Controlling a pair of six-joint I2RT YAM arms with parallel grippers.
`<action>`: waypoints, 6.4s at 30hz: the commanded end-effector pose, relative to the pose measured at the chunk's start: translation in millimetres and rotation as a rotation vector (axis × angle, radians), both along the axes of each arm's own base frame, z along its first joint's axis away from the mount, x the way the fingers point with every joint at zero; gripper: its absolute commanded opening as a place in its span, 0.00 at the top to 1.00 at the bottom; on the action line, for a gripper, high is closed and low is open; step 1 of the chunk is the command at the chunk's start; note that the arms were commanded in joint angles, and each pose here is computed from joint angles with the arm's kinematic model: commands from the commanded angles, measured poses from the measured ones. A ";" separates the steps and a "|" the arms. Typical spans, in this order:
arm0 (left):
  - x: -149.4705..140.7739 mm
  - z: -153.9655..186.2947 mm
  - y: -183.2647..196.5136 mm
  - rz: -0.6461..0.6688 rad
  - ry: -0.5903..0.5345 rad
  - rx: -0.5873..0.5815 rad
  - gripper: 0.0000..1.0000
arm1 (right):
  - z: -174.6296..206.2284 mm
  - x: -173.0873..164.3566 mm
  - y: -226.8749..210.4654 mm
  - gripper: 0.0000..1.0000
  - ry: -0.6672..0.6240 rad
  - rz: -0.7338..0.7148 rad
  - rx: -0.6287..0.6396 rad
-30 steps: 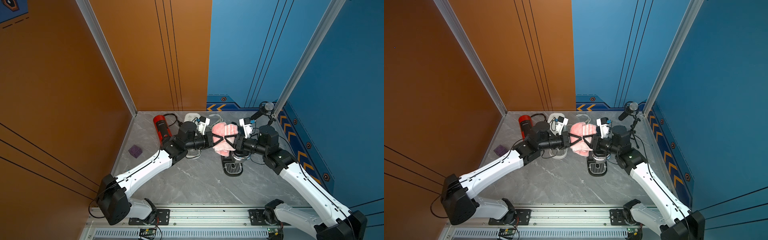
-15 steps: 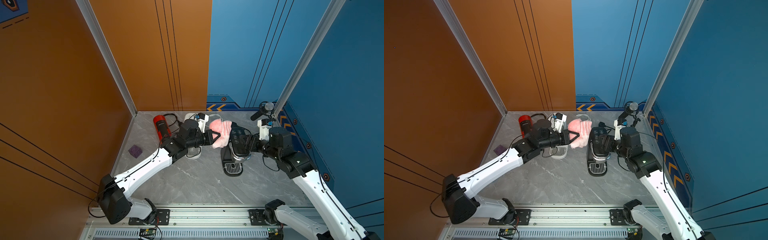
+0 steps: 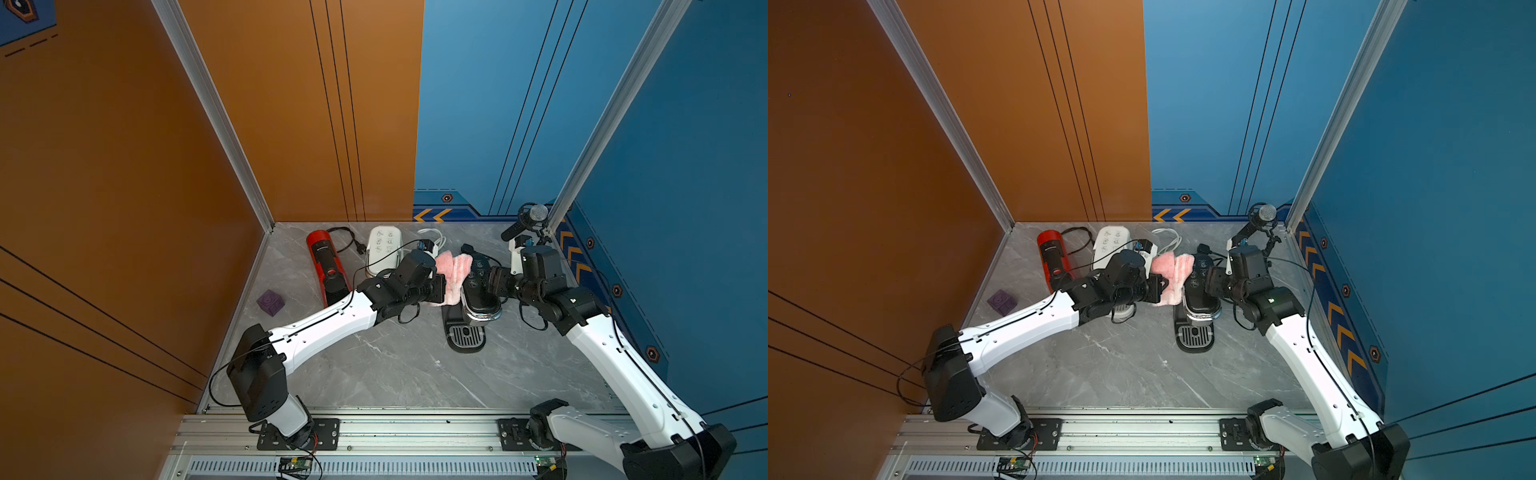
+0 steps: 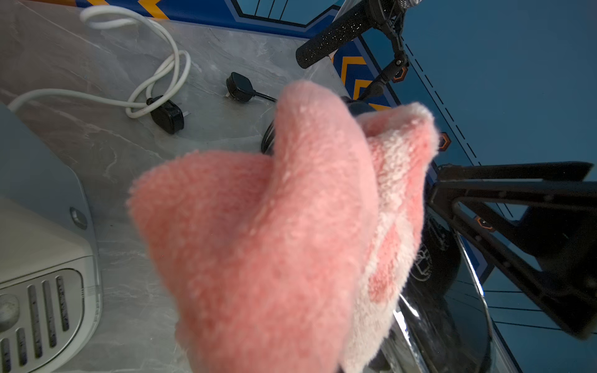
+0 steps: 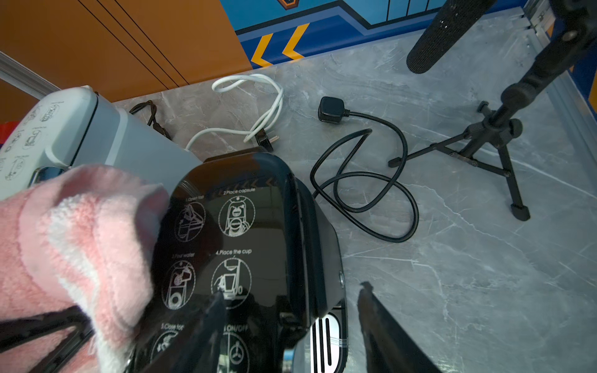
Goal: Wipe the surface of a coffee machine
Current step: Wipe the dirt from the surface of the coffee machine.
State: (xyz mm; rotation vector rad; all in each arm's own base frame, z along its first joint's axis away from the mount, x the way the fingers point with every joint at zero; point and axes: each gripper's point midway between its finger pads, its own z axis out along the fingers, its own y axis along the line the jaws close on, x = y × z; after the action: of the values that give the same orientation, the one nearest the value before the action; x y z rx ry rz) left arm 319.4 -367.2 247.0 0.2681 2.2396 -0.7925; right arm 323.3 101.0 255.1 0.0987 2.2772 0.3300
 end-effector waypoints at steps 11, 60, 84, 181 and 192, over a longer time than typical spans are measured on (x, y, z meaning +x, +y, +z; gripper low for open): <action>45.2 -36.3 -10.1 0.104 -0.019 0.088 1.00 | -30.1 9.6 6.6 0.37 0.039 0.031 -0.021; -3.5 -63.7 -19.1 0.067 0.010 -0.010 1.00 | -26.8 -3.1 6.9 0.37 0.058 0.015 0.005; 33.9 -65.7 4.4 0.015 0.018 0.088 1.00 | 5.3 59.0 27.7 0.30 0.138 0.090 -0.146; 13.0 29.3 15.6 -0.140 -0.091 0.055 1.00 | -16.8 -120.8 10.3 0.00 0.187 0.167 -0.409; 19.3 40.2 -16.7 -0.286 -0.051 -0.039 1.00 | 32.2 -135.1 13.3 0.00 0.089 0.203 -0.204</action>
State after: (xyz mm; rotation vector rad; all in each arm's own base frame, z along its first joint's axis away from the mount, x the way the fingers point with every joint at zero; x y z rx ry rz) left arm 341.1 -372.5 275.5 0.5223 2.1941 -0.8830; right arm 187.0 114.7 263.8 -0.2594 2.4606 0.1281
